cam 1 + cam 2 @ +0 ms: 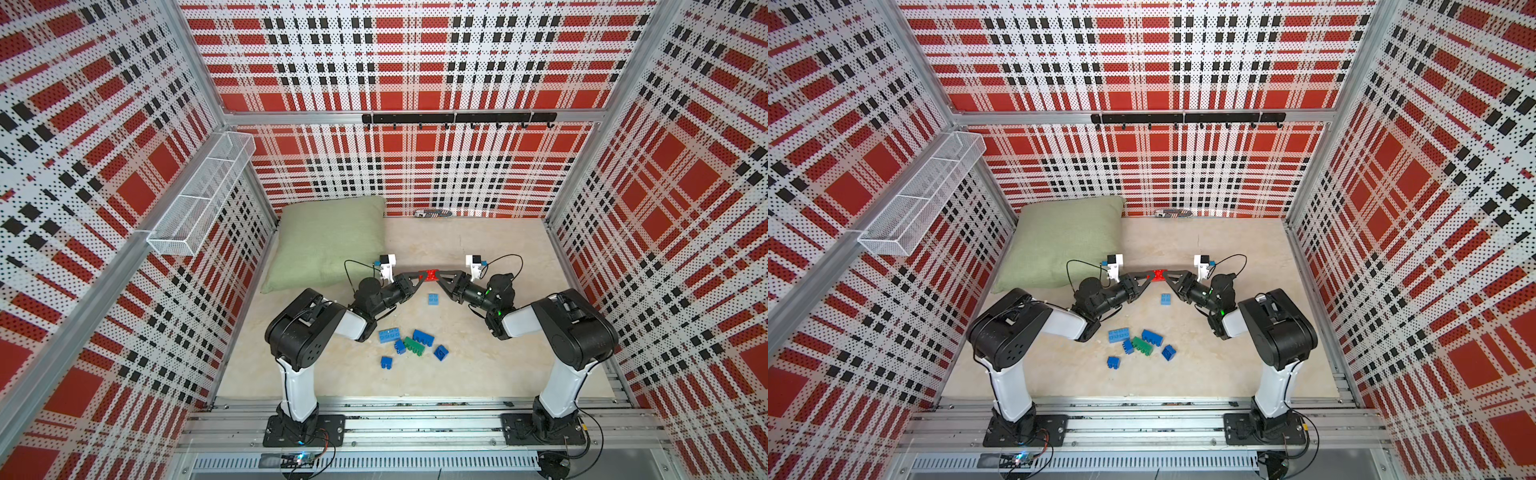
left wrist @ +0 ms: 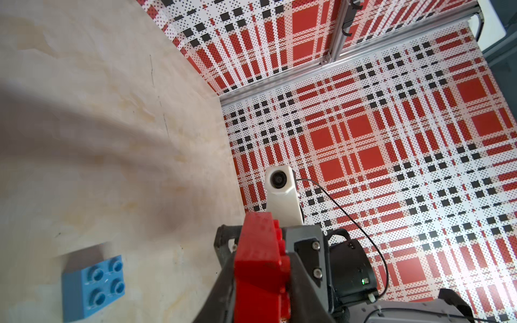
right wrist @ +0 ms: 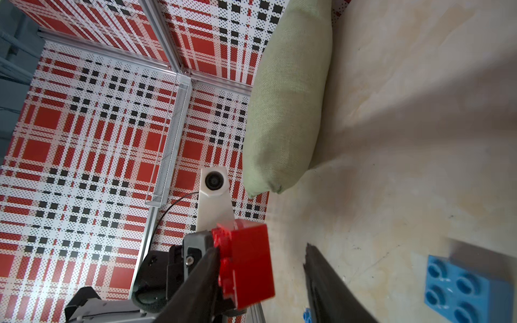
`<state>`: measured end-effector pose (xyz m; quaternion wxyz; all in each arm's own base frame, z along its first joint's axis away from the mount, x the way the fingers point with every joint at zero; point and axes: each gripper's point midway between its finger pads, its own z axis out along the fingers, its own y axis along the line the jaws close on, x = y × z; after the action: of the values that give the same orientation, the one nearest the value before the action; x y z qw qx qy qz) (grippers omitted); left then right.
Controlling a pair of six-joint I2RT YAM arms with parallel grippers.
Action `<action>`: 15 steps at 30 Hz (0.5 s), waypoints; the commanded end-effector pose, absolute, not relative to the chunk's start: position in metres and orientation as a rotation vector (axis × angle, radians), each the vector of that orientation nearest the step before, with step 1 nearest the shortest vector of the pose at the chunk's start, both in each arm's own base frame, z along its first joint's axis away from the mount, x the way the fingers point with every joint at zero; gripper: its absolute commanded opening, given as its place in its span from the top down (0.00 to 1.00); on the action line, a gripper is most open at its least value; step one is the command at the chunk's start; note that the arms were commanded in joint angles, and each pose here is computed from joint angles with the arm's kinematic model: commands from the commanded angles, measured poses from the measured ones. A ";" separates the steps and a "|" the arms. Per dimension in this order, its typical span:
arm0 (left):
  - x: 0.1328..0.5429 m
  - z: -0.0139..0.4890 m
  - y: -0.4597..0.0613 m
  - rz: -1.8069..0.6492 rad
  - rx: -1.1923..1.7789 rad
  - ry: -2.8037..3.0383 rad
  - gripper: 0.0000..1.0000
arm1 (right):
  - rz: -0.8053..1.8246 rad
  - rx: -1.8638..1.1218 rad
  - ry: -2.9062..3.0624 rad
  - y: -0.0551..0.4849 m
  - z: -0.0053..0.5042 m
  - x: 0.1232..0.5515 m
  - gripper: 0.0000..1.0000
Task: Assemble a heart with lego
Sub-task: Assemble the lego brick with the lego brick.
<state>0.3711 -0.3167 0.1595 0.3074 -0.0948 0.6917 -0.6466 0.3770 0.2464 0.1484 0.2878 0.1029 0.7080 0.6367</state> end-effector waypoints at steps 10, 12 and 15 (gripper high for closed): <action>0.376 0.136 -0.332 -1.740 -0.284 1.866 0.84 | 1.677 0.226 1.923 0.242 0.136 0.379 0.65; 0.375 0.128 -0.334 -1.734 -0.284 1.889 0.82 | 1.656 0.248 1.942 0.237 0.128 0.380 0.67; 0.375 0.118 -0.339 -1.729 -0.278 1.916 0.79 | 1.644 0.255 1.958 0.234 0.120 0.380 0.69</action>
<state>0.3768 -0.3306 0.1324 0.2792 -0.1101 0.7004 -0.6476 0.3806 0.2362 0.1285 0.2827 0.1015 0.7259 0.6187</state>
